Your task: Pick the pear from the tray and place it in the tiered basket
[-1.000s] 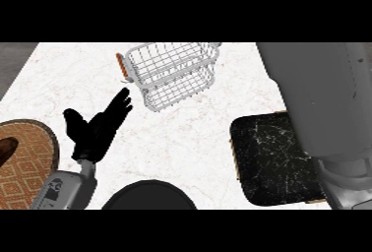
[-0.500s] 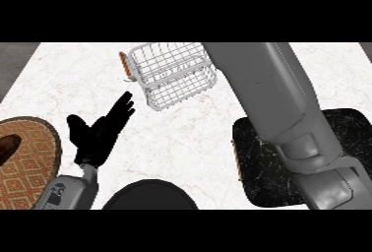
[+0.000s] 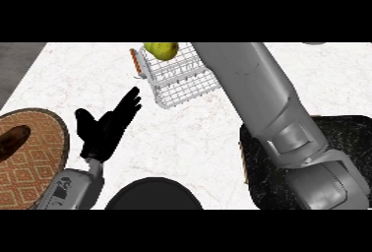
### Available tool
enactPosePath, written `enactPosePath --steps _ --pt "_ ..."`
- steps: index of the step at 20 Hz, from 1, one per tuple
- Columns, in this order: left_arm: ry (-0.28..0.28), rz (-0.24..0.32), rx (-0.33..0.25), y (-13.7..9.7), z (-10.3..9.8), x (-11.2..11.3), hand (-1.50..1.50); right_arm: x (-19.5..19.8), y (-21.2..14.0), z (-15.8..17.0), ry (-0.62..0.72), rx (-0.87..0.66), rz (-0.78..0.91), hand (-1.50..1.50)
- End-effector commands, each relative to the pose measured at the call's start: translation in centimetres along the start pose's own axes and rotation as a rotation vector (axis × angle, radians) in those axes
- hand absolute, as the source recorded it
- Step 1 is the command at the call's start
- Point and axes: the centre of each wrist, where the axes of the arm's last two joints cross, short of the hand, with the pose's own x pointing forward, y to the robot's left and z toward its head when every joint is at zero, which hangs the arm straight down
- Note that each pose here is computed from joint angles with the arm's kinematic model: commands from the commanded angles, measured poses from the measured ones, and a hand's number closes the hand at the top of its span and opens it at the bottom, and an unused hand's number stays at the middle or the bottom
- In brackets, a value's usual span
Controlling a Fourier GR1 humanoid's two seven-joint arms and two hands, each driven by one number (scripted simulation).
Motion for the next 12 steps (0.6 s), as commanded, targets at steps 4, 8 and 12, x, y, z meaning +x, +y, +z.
enactPosePath --steps 4,8,12 --pt "-0.006 0.003 -0.019 -2.0 -1.0 0.0 0.0 0.3 1.6 -0.4 -0.118 -0.016 -0.081 -1.5" --pt "-0.001 0.004 -0.008 1.2 -1.1 -0.1 0.0 1.7 1.6 -0.4 -0.177 -0.138 -0.121 -1.5" --pt "0.02 0.015 0.016 0.3 0.6 0.0 0.0 1.9 1.1 -0.7 -0.121 -0.276 -0.191 -1.5"
